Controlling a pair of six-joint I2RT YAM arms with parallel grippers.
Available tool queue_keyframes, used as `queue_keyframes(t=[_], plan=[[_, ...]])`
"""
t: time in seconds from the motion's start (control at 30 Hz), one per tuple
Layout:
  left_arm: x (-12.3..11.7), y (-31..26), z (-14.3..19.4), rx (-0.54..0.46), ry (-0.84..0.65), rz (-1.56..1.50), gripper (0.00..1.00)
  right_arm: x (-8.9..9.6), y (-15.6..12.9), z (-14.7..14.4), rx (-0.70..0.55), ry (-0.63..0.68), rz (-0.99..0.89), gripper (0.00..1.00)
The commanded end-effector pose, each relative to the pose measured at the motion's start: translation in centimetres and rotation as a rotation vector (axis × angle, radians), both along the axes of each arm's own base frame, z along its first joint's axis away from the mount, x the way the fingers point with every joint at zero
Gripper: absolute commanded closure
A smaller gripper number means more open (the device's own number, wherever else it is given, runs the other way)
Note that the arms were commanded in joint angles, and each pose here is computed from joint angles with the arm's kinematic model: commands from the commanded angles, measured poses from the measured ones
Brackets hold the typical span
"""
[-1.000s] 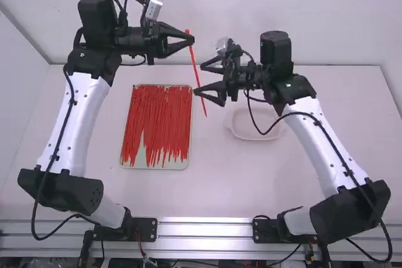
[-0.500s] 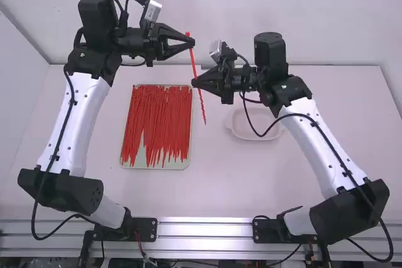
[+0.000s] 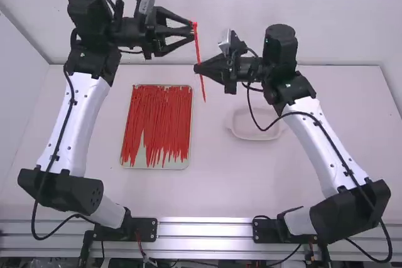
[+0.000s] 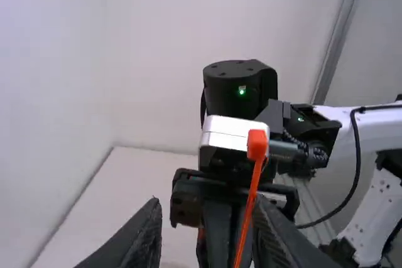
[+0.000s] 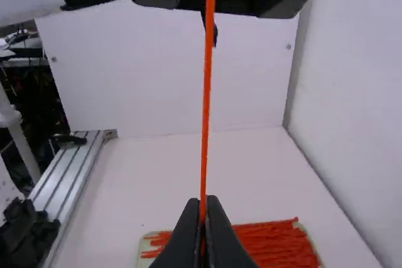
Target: Fasten the cable tie
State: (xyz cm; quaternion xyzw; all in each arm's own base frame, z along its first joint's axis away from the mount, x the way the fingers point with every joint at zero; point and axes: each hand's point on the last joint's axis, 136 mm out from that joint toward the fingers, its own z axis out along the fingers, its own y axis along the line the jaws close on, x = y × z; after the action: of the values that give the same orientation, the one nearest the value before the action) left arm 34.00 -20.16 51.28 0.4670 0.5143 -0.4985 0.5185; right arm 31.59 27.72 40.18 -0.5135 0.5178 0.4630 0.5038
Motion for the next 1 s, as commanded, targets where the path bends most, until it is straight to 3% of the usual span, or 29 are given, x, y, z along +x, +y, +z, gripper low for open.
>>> queue_keyframes(t=[0.0,0.23,0.37,0.47,0.6,0.7,0.87,0.97], plan=[[-0.6,-0.2,1.1,-0.013,0.049,-0.024,0.6,-0.7,0.0,1.3,0.02,-0.025,0.032,1.0],[-0.7,-0.1,2.3,-0.038,0.031,-0.011,0.59,-0.8,0.3,2.2,0.045,-0.022,0.036,1.0],[-1.1,-0.2,2.0,-0.025,0.049,-0.036,0.41,-0.5,-0.1,2.2,0.045,-0.021,0.024,1.0],[-1.1,0.0,1.9,-0.022,0.05,-0.037,0.37,-0.2,-0.4,2.3,0.046,-0.016,0.015,1.0],[-1.4,-0.5,1.9,-0.023,0.049,-0.049,0.41,-0.1,-0.6,2.6,0.054,-0.005,0.008,1.0],[-1.8,-1.3,2.1,-0.027,0.034,-0.065,0.52,-0.2,-0.2,2.8,0.059,-0.014,0.009,1.0],[-1.5,-1.4,2.4,-0.038,0.022,-0.048,0.56,0.3,-0.1,2.8,0.059,-0.001,-0.026,1.0],[-1.6,-1.5,2.5,-0.04,0.015,-0.051,0.7,0.3,-0.1,2.7,0.058,-0.001,-0.025,1.0]])
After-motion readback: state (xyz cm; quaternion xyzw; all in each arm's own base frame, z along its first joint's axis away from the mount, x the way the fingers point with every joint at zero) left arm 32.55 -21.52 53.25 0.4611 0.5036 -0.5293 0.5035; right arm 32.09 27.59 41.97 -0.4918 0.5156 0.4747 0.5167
